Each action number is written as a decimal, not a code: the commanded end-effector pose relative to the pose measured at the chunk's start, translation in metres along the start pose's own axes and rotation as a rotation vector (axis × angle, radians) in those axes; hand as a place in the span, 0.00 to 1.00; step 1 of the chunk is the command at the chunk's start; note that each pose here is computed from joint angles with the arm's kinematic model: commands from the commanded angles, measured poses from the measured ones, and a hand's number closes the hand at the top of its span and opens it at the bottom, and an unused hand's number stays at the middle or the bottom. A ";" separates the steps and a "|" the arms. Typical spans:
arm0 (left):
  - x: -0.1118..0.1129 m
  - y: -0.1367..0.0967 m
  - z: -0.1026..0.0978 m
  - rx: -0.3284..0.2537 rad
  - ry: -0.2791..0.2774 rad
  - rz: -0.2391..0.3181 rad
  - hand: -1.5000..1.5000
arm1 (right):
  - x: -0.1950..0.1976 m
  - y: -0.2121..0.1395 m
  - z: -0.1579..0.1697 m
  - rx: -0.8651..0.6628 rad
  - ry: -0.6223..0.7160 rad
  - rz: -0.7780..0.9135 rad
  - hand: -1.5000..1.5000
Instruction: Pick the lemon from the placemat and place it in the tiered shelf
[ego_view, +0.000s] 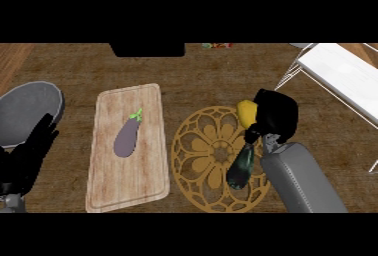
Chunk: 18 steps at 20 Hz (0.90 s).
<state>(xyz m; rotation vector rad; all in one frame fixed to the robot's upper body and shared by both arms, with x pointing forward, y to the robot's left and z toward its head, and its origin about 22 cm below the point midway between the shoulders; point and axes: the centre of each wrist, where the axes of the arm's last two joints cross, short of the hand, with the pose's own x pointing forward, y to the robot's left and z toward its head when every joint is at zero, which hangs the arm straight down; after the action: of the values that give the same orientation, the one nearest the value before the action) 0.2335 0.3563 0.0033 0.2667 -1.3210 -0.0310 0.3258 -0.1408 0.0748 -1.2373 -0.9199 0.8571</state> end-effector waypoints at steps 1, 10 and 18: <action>-0.004 0.004 0.007 -0.014 0.007 0.013 0.50 | -0.044 -0.034 -0.026 -0.075 0.182 -0.136 1.00; 0.015 -0.005 -0.001 -0.004 -0.016 -0.008 0.50 | -0.047 -0.110 0.028 -0.197 0.228 -0.469 1.00; -0.004 0.005 0.002 -0.006 0.000 -0.002 0.50 | -0.074 -0.183 0.072 -0.385 0.213 -0.529 1.00</action>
<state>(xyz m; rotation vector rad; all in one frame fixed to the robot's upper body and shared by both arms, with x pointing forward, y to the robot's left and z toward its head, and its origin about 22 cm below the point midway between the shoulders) 0.2278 0.3538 -0.0030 0.2680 -1.3237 -0.0349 0.2632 -0.1941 0.2264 -1.2306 -1.2673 0.1678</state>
